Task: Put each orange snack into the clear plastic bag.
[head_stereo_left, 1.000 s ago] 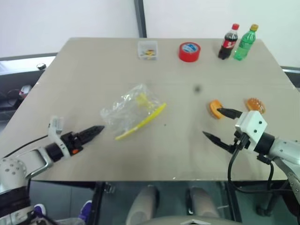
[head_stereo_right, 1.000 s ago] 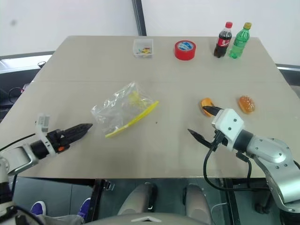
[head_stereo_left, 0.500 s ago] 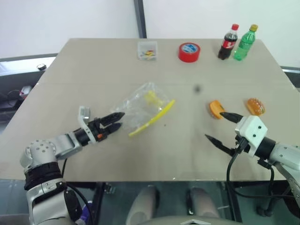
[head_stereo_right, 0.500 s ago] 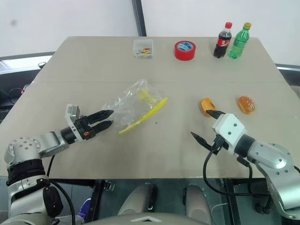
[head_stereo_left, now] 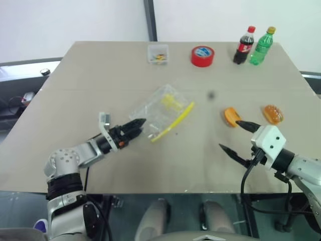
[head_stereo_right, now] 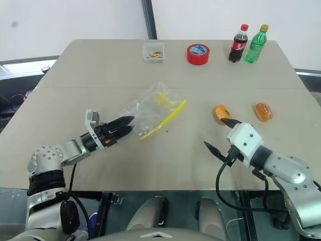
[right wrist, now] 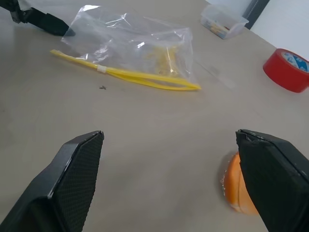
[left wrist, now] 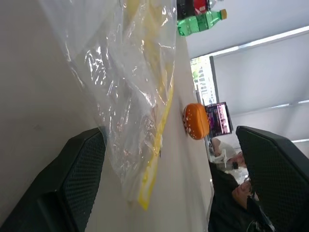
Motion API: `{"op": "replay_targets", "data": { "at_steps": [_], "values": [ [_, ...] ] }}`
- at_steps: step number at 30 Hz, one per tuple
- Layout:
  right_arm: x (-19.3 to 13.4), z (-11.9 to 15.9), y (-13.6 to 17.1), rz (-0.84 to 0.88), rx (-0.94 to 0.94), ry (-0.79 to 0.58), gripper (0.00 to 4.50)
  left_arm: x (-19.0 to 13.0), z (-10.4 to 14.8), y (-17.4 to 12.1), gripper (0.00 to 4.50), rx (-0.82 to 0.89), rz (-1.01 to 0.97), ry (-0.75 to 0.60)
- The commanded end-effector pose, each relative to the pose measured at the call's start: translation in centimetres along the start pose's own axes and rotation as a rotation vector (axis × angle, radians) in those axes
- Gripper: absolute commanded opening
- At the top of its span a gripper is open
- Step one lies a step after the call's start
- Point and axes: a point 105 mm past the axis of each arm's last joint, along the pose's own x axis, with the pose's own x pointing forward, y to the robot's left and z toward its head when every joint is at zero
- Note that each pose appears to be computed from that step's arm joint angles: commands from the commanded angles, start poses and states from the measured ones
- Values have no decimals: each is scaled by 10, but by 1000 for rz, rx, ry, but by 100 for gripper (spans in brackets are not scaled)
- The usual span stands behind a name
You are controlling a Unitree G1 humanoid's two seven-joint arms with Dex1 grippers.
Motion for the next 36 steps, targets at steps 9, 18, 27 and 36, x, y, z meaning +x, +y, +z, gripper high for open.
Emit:
{"op": "replay_targets", "data": {
  "at_steps": [9, 18, 27, 36],
  "values": [
    [8, 11, -3, -37, -20, -28, 450, 8, 21, -10, 448, -67, 88, 145],
    [7, 11, -4, -69, -16, -20, 450, 42, 7, 9, 448, -138, 92, 149],
    [8, 13, -2, -81, -22, -23, 450, 49, 10, 11, 113, -174, 92, 159],
    [14, 18, 1, -97, -45, -65, 450, 53, 19, -6, 10, -206, -25, 129]
  ]
}}
